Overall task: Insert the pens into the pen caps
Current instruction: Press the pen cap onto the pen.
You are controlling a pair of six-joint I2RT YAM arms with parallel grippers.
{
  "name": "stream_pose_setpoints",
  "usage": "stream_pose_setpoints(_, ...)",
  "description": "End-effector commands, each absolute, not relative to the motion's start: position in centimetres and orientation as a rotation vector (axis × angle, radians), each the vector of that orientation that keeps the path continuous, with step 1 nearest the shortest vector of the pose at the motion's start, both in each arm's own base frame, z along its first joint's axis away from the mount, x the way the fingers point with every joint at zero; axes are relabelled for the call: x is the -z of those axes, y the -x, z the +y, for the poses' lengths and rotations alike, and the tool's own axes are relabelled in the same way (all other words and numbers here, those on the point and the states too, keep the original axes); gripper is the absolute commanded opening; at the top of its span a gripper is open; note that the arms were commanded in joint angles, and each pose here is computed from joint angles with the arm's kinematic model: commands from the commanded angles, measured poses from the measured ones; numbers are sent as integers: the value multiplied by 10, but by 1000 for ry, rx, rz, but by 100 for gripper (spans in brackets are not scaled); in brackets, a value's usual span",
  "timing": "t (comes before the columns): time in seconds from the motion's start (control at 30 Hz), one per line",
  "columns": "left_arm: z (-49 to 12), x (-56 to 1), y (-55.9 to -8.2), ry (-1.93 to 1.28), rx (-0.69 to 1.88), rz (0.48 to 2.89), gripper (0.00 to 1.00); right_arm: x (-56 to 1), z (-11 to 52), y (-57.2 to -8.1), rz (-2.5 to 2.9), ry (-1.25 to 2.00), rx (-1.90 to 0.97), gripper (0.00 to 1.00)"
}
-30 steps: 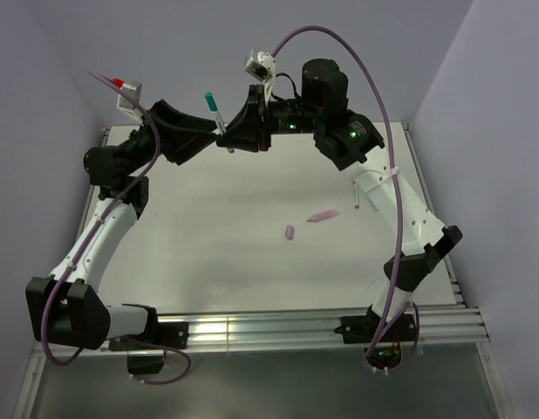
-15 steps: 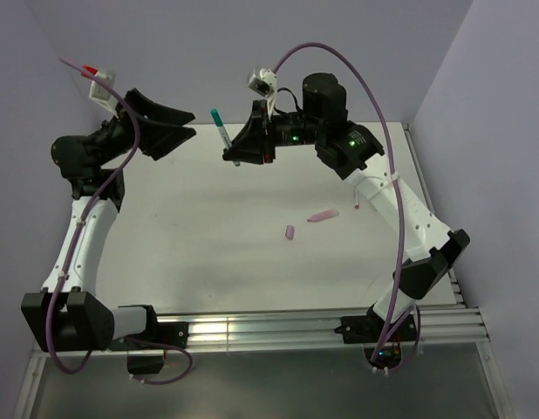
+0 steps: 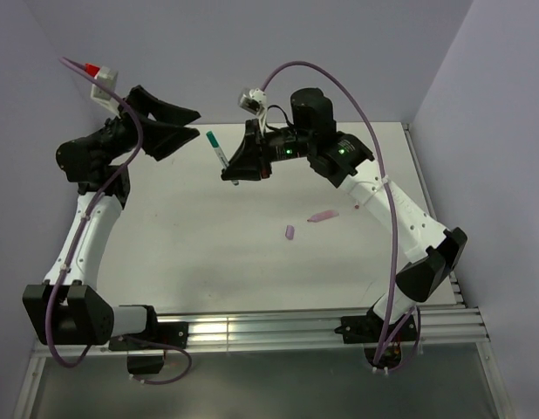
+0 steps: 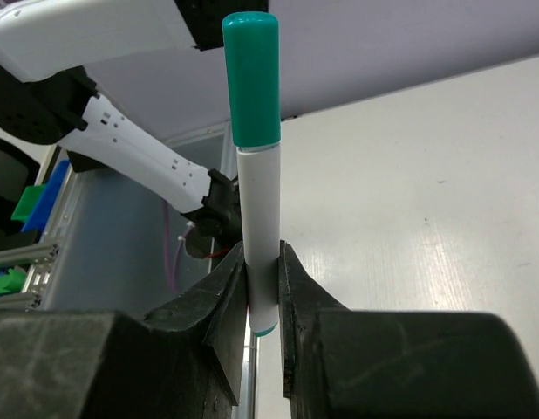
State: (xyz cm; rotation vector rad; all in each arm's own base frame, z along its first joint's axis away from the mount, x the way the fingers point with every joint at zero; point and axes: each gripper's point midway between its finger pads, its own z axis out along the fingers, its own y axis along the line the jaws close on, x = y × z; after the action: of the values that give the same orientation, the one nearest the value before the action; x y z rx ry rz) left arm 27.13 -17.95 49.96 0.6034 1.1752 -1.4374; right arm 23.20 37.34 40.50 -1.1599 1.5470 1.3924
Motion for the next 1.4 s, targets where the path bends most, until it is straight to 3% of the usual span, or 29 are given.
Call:
stream_pose_setpoints(0.0, -196, -506, -260, -657, 1462, 1132, 76, -428, 376, -215, 1440, 1194, -1414, 0)
stream_pose_setpoints(0.2, -200, -505, -256, -648, 1494, 1125, 73, -419, 380, -210, 1458, 1212, -1437, 0)
stream_pose_setpoints(0.4, -208, -496, -253, -661, 1527, 1143, 63, -421, 382, -209, 1456, 1211, -1438, 0)
stream_pose_setpoints(0.57, -214, -491, -247, -674, 1562, 1146, 62, -422, 382, -209, 1456, 1210, -1438, 0)
stream_pose_setpoints(0.8, -214, -494, -239, -680, 1586, 1114, 44, -417, 382, -210, 1473, 1206, -1438, 0)
stream_pose_setpoints(1.0, -213, -495, -235, -686, 1597, 1096, 40, -417, 382, -209, 1474, 1206, -1445, 0)
stream_pose_setpoints(1.07, -213, -495, -234, -686, 1599, 1092, 35, -417, 382, -209, 1477, 1205, -1449, 0)
stream_pose_setpoints(1.17, -213, -495, -232, -688, 1601, 1088, 15, -417, 382, -209, 1477, 1204, -1455, 0)
stream_pose_setpoints(1.2, -213, -494, -233, -683, 1605, 1092, 4, -419, 382, -208, 1475, 1204, -1459, 0)
stream_pose_setpoints(1.37, -214, -489, -236, -670, 1613, 1122, 0, -425, 383, -207, 1473, 1195, -1477, 0)
